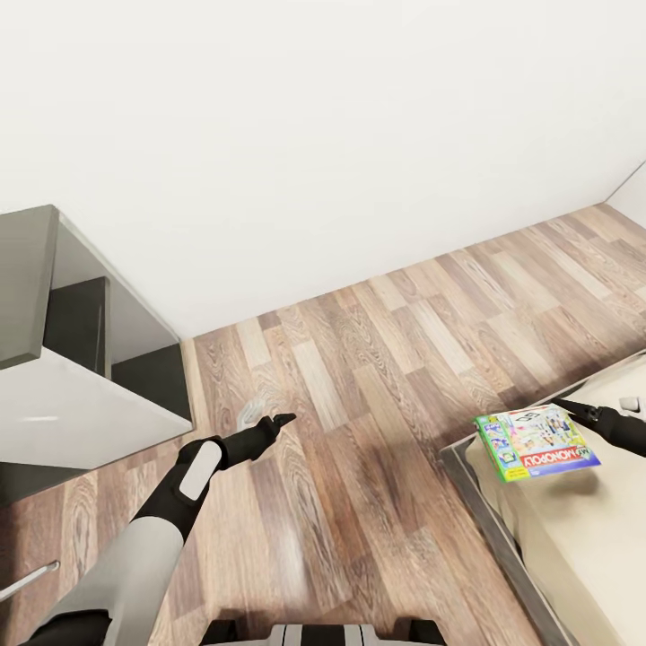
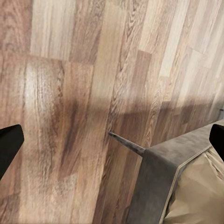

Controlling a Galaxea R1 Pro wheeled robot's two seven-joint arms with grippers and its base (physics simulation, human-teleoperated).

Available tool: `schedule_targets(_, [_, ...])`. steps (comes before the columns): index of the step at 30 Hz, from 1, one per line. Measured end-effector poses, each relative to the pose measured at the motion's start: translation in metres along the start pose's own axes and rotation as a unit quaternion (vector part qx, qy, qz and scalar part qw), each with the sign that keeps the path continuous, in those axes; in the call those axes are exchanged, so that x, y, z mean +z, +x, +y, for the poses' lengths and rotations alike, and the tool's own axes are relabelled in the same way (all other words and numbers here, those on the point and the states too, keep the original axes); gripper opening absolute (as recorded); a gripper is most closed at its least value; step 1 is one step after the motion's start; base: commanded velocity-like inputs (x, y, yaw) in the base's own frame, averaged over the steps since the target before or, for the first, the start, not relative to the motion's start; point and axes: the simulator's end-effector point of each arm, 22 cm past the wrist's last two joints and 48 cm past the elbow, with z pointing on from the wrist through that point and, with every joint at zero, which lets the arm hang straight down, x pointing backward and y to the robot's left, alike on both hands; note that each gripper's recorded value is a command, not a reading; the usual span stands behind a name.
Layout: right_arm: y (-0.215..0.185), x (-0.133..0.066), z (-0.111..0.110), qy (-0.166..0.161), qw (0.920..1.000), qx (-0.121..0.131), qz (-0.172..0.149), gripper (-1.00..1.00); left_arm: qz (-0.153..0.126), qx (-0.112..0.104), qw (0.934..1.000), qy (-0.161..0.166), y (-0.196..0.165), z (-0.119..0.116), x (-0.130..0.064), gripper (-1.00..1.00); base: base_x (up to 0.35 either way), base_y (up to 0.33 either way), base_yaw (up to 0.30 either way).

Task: Put all the toys in the child's room - the three board games (two on the bed and one on the table), the two jigsaw puzzles on the table, and the tennis ball on the table - inside the toy box on the table in the child's room.

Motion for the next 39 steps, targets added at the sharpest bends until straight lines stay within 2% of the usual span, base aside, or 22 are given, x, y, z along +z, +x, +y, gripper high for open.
schedule_targets(22, [0.0, 0.0, 0.0, 0.0, 1.0, 0.0, 0.0, 1.0, -0.002, -0.001, 1.0, -0.003, 0.003, 0.004, 0.0, 1.0, 0.0, 0.0, 0.003])
schedule_targets(39, [0.0, 0.0, 0.0, 0.0, 1.0, 0.0, 0.0, 1.0, -0.027, 0.002, 0.9996, -0.009, 0.0, 0.013, -0.002, 1.0, -0.011, 0.0, 0.0])
